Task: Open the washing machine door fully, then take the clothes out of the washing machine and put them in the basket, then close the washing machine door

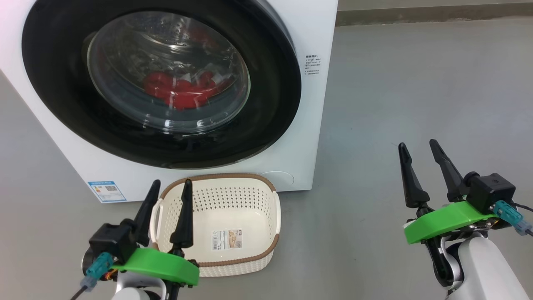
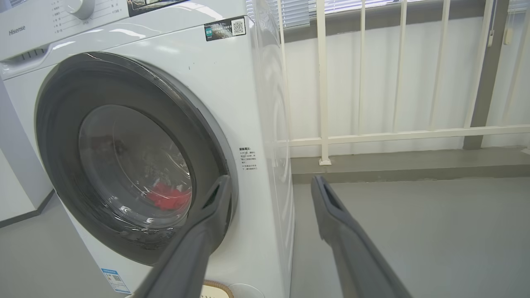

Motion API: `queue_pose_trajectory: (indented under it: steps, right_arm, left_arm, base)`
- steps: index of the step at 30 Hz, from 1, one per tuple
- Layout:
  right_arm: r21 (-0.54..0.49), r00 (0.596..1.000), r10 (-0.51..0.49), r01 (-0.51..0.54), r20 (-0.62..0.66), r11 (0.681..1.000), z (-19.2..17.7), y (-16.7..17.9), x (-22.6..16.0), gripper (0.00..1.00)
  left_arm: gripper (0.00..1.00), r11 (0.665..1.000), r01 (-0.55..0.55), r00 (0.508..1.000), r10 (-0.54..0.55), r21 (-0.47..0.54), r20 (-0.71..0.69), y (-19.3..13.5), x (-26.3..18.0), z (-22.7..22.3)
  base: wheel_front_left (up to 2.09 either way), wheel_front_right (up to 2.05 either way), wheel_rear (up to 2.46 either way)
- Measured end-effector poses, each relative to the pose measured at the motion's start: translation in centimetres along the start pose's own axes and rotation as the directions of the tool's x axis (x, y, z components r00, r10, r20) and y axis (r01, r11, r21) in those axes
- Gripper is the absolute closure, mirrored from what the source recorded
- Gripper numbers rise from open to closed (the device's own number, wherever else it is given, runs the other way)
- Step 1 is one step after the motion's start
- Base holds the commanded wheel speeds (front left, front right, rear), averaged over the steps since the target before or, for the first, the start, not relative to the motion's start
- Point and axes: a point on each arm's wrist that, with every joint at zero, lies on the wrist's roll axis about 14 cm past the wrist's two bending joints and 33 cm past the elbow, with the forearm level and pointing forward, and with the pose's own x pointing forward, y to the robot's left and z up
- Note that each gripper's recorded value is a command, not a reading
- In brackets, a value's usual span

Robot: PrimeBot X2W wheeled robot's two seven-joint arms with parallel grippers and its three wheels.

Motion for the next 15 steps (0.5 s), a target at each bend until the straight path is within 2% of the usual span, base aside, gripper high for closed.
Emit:
queue_pose_trajectory:
  steps: [8,15]
  right_arm:
    - [-0.111,0.999,0.032,-0.029,0.02,0.993,0.54,0.46,0.47,0.0]
    - [-0.113,0.999,0.036,-0.034,0.023,0.993,0.47,0.58,0.64,0.0]
  left_arm:
    - [0.0,0.996,0.031,0.999,-0.033,0.09,0.032,-0.87,0.42,0.62]
    - [0.0,0.994,0.029,0.999,-0.031,0.102,0.027,-0.72,0.43,0.46]
  base:
    - [0.0,0.0,0.0]
    - [0.0,0.0,0.0]
